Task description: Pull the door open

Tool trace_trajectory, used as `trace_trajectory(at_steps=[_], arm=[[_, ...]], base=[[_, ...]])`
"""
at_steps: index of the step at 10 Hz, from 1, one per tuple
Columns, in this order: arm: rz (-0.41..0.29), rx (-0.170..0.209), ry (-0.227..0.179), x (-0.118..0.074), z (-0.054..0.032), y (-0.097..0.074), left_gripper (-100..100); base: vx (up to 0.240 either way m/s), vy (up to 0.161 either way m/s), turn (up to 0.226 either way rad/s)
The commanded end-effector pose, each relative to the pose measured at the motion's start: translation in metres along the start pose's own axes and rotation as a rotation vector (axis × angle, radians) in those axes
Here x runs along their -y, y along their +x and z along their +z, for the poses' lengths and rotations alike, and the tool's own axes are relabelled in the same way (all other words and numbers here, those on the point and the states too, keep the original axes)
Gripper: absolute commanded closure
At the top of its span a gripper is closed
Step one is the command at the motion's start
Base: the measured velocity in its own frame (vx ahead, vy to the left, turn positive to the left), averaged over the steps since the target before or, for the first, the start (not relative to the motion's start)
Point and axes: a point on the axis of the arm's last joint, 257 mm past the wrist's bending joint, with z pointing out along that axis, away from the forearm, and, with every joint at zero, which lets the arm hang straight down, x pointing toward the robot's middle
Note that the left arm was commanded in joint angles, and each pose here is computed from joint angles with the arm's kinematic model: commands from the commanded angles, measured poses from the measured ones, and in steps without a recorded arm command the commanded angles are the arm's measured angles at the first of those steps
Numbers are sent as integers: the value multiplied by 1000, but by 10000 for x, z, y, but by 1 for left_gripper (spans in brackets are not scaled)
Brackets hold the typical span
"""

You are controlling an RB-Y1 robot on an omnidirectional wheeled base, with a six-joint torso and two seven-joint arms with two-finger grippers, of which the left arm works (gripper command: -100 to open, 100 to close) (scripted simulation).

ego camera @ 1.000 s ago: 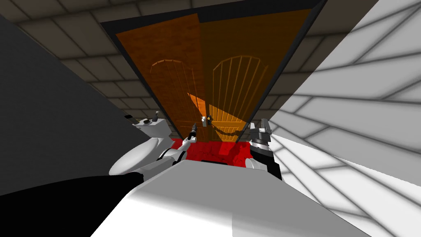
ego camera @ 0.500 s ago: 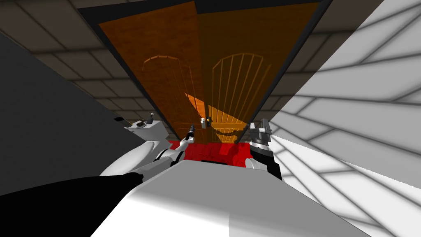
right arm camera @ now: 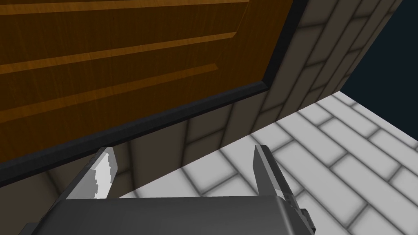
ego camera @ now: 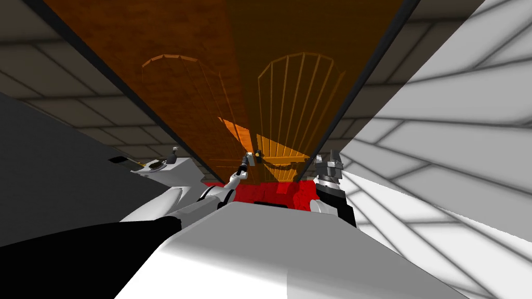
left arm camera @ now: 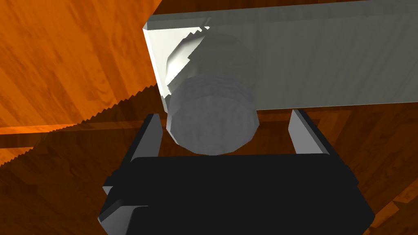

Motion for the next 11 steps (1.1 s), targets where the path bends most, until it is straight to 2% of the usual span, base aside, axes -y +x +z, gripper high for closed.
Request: trace_trajectory(at_steps=[1, 6, 7, 9, 10, 11], arm=[[0, 1, 0, -3, -1, -5, 100], [0, 1, 0, -3, -1, -5, 100], [7, 13, -11, -55, -37, -129, 100], [10, 16, -15, -76, -54, -183, 100], [6, -3, -5, -55, -28, -69, -100], [5, -9, -5, -48, -21, -32, -100]], base=[[0, 0, 0], [-11, 5, -3], [-111, 48, 15], [-168, 66, 26], [-155, 39, -41], [-194, 2, -39]])
